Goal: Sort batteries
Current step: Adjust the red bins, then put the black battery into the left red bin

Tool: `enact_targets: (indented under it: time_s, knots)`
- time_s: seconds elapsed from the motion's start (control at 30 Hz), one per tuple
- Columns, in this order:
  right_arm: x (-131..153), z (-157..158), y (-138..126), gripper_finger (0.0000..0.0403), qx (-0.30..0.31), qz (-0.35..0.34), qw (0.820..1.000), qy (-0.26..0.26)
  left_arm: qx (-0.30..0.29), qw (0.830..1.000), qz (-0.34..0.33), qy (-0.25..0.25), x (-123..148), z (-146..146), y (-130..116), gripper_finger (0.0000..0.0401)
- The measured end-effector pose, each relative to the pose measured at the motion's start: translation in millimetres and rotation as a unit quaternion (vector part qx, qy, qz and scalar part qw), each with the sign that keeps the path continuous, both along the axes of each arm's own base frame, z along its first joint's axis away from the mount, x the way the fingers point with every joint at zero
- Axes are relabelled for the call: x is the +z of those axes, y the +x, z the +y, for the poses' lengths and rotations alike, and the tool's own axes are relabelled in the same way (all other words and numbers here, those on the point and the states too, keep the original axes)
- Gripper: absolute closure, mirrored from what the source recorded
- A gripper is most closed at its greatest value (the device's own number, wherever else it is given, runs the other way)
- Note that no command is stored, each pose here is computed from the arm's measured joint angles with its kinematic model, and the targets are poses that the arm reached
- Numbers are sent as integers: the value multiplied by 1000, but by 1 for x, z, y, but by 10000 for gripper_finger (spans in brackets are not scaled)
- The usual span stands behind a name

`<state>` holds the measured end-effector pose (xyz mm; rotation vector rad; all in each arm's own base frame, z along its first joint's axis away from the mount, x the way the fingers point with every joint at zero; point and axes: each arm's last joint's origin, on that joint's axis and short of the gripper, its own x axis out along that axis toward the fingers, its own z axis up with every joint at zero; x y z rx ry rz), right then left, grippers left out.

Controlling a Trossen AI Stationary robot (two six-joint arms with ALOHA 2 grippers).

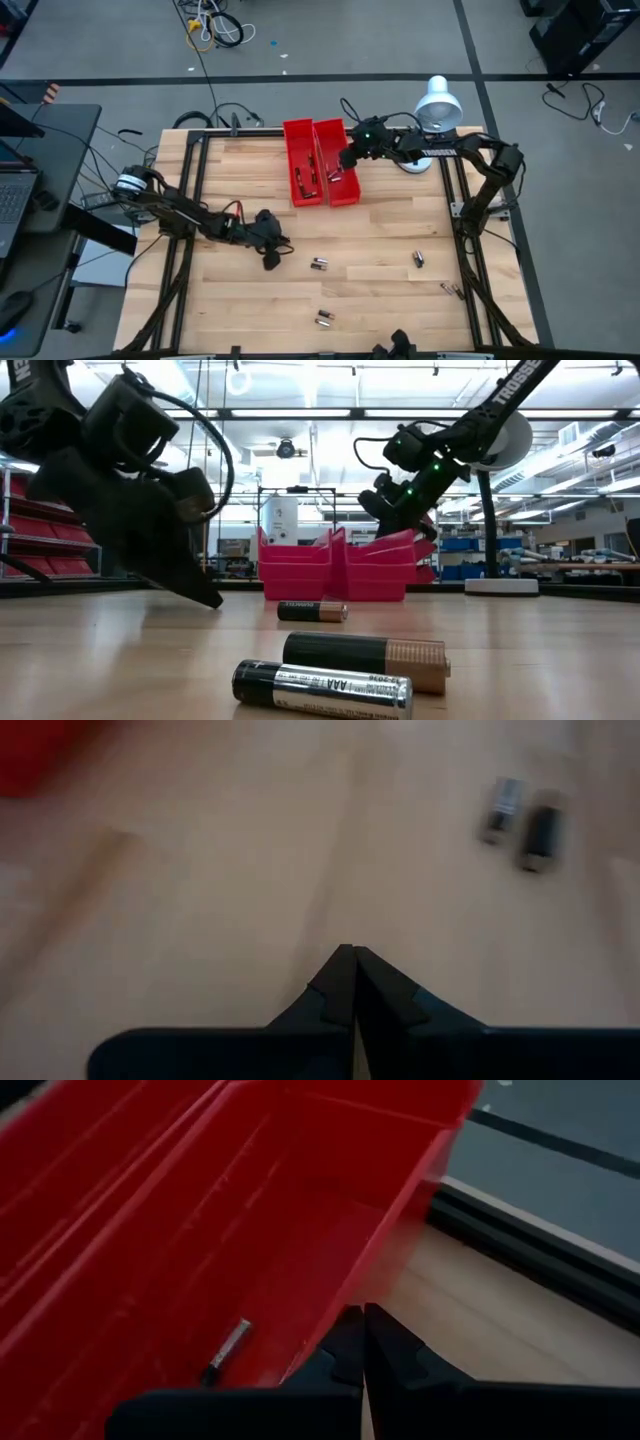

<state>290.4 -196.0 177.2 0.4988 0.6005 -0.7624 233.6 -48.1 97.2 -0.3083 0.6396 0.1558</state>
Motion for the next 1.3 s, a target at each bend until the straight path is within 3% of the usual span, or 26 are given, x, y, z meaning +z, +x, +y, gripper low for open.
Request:
enact_targets:
  time_s: [0.17,0.4,0.67,0.87,1.07,1.3]
  knots:
    - [0,6,2,403,0,-1,1000,11,-14,1000,-23,-14,7,-4,7,386]
    - [-12,37,3,403,-42,94,994,32,-19,999,-35,-13,12,-10,12,386]
    - [-4,58,25,403,-10,27,1000,13,-13,998,-66,-16,17,-10,15,386]
    - [-6,57,18,403,-9,59,998,20,-38,996,-74,-41,23,-19,20,386]
    - [31,72,0,403,-8,64,998,-11,-97,992,-76,18,32,-30,27,386]
    - [87,128,-19,402,62,2,998,-33,-135,985,-75,78,38,-34,42,363]
